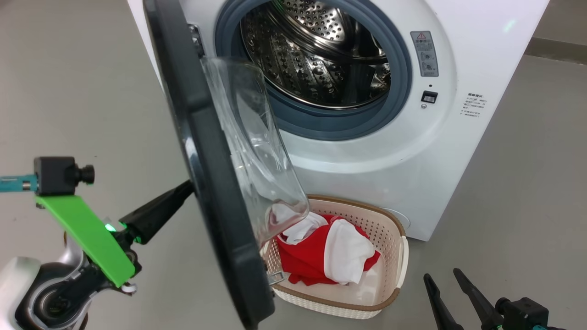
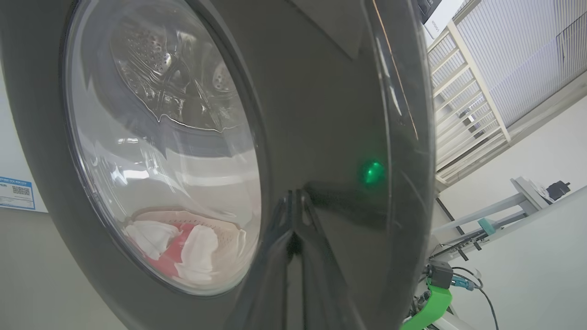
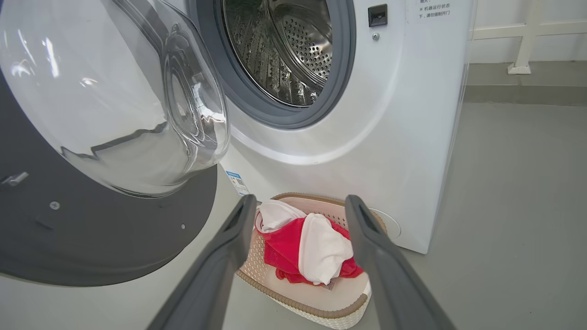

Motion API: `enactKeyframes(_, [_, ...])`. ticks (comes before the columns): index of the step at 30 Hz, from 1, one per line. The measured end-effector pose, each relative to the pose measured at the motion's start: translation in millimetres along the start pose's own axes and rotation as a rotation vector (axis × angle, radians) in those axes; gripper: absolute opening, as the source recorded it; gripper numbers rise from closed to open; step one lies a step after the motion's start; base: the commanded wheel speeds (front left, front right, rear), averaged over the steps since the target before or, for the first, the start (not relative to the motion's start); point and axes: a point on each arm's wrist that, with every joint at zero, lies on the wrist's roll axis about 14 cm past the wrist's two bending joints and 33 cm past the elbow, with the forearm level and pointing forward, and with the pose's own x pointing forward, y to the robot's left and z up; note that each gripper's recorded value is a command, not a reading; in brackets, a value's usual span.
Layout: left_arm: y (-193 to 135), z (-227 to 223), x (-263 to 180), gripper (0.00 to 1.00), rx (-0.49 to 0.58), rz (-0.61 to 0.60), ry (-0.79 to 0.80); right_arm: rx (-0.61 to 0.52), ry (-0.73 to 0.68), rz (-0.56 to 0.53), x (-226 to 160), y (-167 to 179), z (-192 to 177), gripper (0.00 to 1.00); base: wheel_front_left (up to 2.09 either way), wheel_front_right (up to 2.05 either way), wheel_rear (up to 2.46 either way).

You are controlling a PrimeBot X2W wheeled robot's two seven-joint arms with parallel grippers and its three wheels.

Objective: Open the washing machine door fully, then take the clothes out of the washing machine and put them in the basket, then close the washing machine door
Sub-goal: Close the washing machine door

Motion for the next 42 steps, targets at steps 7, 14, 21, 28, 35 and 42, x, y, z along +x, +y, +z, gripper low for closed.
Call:
enactKeyframes(7, [19.7,2.1,-7.6,0.00,-0.006,0.064,-0.042,-0.004,-0.007,0.006,-0.1,2.7,2.3,1.00,0.00,0.00,0.00])
enactKeyframes(14, [51.5,-11.4,-32.7,0.13,-0.034,0.172,-0.088,-0.016,-0.021,0.032,-1.2,12.5,7.4,1.00,0.00,0.00,0.00])
enactKeyframes(21, [88.0,-34.5,-66.7,0.44,-0.063,0.308,-0.139,-0.026,-0.025,0.066,-1.2,25.8,9.1,1.00,0.00,0.00,0.00])
enactKeyframes(28, [117.0,-65.3,-99.9,1.00,-0.111,0.428,-0.161,-0.033,-0.027,0.084,-1.4,31.8,10.3,1.00,0.00,0.00,0.00])
enactKeyframes(35, [142.1,-97.7,-129.9,1.00,-0.119,0.549,-0.169,-0.042,-0.021,0.097,-2.9,35.1,9.3,1.00,0.00,0.00,0.00])
enactKeyframes(42, [157.6,-118.4,-140.0,1.00,-0.014,0.623,-0.154,-0.040,-0.014,0.087,-3.3,31.1,7.1,1.00,0.00,0.00,0.00])
